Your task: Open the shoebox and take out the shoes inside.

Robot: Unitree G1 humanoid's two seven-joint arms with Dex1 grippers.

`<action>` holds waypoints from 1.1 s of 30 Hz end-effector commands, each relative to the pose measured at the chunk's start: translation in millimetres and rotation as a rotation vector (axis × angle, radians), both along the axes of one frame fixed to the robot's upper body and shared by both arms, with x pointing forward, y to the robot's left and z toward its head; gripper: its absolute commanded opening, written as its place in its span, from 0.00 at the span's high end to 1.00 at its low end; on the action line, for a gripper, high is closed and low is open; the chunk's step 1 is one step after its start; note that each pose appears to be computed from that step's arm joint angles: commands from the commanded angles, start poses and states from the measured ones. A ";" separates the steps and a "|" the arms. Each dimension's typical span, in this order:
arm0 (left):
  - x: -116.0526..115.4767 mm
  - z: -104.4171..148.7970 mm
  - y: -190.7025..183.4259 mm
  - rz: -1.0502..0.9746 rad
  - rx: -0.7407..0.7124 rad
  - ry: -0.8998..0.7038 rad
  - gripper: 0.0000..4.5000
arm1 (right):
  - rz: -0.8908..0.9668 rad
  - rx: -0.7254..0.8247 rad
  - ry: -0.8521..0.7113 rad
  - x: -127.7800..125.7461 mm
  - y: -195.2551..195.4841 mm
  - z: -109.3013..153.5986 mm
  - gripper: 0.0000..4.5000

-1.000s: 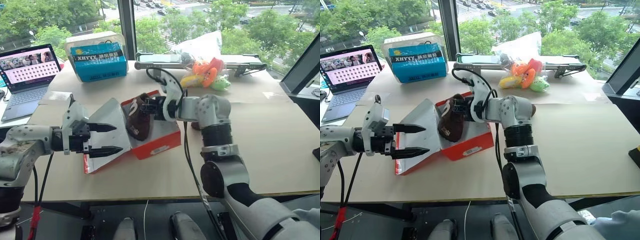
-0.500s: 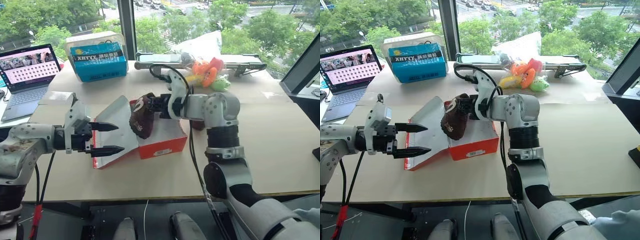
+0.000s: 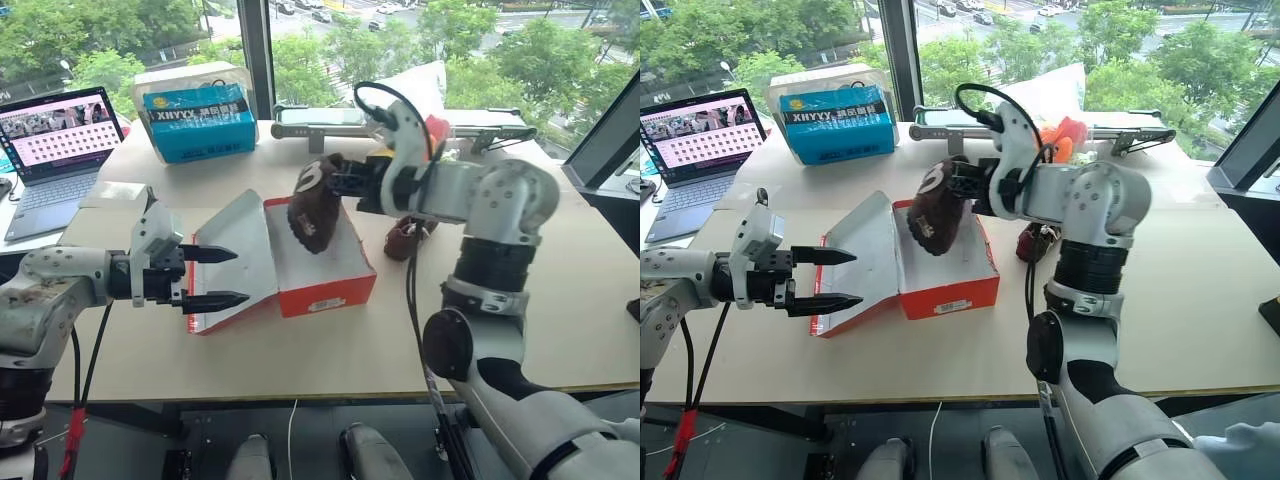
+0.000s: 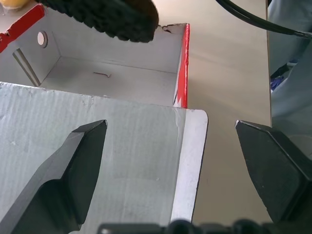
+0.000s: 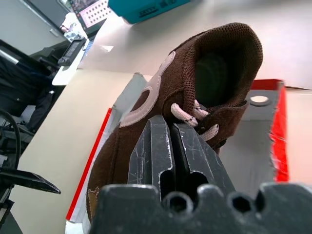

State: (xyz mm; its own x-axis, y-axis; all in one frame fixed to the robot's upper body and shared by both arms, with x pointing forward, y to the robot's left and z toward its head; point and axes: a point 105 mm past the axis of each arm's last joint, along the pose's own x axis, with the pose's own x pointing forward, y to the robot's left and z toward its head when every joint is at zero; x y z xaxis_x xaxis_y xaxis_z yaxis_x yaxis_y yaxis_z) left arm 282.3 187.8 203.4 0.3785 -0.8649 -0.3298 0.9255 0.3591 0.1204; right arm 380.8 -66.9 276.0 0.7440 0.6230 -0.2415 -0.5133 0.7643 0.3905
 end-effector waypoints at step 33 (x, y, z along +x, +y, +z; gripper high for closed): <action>4.2 30.1 -19.2 -0.068 -0.058 -0.127 0.00 | -0.589 -0.478 0.058 46.7 -189.5 -87.7 0.99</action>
